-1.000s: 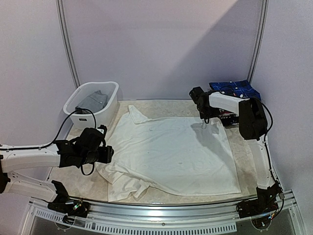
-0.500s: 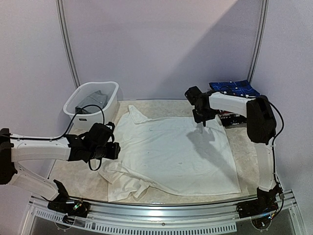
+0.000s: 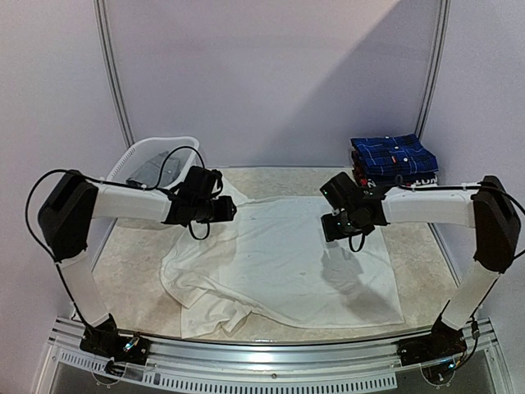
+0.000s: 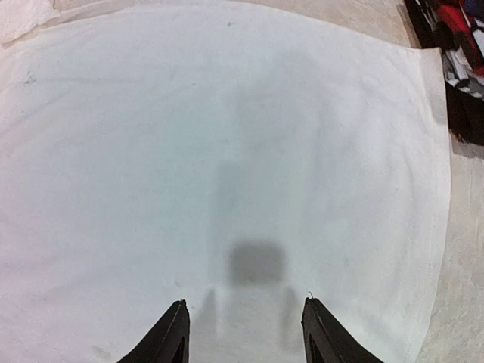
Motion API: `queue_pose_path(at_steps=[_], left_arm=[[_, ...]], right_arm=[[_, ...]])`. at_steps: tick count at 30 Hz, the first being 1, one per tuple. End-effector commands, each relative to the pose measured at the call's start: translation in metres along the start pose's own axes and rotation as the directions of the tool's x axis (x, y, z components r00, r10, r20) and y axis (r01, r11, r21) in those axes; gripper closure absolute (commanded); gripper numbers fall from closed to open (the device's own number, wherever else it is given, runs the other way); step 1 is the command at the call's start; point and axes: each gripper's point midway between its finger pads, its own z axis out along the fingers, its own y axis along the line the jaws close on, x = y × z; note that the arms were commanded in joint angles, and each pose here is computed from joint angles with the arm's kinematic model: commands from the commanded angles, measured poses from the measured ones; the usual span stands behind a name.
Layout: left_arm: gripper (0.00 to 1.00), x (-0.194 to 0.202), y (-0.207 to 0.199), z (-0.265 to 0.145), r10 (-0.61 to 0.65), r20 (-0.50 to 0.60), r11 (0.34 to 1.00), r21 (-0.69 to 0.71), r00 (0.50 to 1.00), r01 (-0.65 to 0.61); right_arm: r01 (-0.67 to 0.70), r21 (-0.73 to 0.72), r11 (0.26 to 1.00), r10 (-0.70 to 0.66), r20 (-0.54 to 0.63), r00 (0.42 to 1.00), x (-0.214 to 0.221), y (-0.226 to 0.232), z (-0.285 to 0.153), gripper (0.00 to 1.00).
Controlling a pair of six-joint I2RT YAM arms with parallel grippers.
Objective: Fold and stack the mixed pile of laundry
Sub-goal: Smooth out the flattened T-shirt at the center of the board.
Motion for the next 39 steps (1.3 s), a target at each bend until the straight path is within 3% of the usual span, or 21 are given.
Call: queue_pose_path(at_steps=[1,4,11,20,31,39], left_arm=[[0.54,-0.027,0.008,0.04,-0.15,0.0,0.985,0.091,0.989,0.149],[0.54,-0.041,0.011,0.056,-0.16,0.014,0.984,0.077,0.987,0.158],[0.55,-0.032,0.025,0.086,-0.195,-0.042,0.981,0.01,0.98,0.196],[0.57,-0.014,0.05,0.095,-0.234,-0.059,0.968,-0.111,0.97,0.227],[0.61,-0.013,0.051,0.11,-0.244,-0.051,0.966,-0.101,0.969,0.238],[0.72,-0.026,0.05,0.117,-0.25,0.005,0.966,-0.065,0.968,0.249]], right_arm=[[-0.059,-0.053,0.997,0.062,0.051,0.997,0.004,-0.009,-0.022,0.48],[-0.071,-0.058,0.996,0.074,0.062,0.995,0.012,-0.016,-0.032,0.48],[-0.088,-0.064,0.994,0.093,0.082,0.992,0.014,-0.021,-0.038,0.48],[-0.078,-0.033,0.996,0.08,0.066,0.995,0.017,-0.022,-0.028,0.48],[-0.078,-0.026,0.997,0.08,0.065,0.995,0.018,-0.023,-0.028,0.48],[-0.08,-0.03,0.996,0.082,0.058,0.995,0.019,-0.022,-0.027,0.48]])
